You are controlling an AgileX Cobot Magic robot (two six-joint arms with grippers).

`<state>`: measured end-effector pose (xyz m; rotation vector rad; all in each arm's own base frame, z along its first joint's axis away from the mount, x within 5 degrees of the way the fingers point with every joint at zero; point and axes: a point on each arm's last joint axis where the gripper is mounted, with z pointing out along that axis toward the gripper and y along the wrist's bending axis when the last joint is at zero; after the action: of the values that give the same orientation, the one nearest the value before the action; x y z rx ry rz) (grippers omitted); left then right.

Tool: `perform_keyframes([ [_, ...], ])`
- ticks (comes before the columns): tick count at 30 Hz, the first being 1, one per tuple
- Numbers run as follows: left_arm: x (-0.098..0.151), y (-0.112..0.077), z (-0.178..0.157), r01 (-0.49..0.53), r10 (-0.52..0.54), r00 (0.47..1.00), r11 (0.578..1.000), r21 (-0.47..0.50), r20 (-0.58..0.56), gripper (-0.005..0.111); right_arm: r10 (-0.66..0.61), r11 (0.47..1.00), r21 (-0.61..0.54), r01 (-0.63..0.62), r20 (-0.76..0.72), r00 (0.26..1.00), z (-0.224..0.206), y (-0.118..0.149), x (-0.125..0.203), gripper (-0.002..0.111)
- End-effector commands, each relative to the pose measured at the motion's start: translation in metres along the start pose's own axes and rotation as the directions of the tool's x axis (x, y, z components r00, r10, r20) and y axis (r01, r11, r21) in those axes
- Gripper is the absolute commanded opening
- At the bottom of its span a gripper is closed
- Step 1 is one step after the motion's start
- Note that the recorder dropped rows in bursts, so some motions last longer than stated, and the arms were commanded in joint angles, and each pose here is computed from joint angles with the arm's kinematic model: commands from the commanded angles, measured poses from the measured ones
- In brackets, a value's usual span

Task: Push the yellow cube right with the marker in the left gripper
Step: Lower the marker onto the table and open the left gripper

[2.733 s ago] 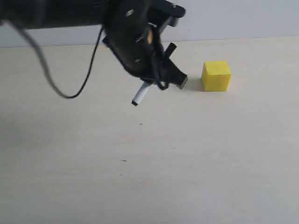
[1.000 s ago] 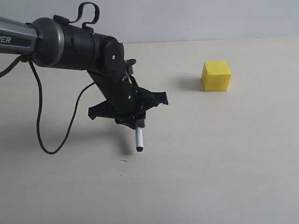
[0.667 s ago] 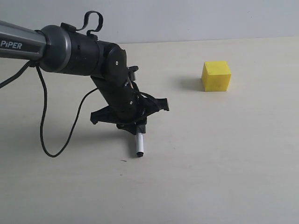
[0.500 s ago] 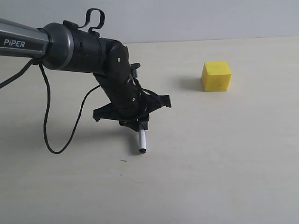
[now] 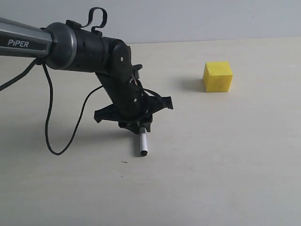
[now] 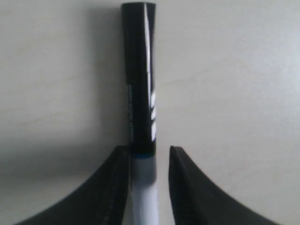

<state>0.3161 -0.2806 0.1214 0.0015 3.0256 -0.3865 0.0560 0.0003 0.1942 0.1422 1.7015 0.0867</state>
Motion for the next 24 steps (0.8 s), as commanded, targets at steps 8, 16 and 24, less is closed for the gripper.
perform_keyframes([
  [8, 0.001, -0.007, -0.048, -0.132, 0.131, 0.99, 0.991, 0.022, 0.052, 0.0, -0.007, 1.0, 0.004, 0.007, 0.006, 1.0, 0.0, 0.0, 0.001, 0.0],
  [16, 0.052, -0.022, -0.11, -0.361, 0.307, 0.894, 0.925, 0.121, 0.327, 0.0, -0.007, 1.0, 0.004, 0.007, 0.006, 1.0, 0.0, 0.0, 0.001, 0.0],
  [24, 0.102, -0.016, -0.14, -0.477, 0.425, 0.852, 0.87, 0.123, 0.305, 0.0, -0.007, 1.0, 0.004, 0.007, 0.006, 1.0, 0.0, 0.0, 0.001, 0.0],
])
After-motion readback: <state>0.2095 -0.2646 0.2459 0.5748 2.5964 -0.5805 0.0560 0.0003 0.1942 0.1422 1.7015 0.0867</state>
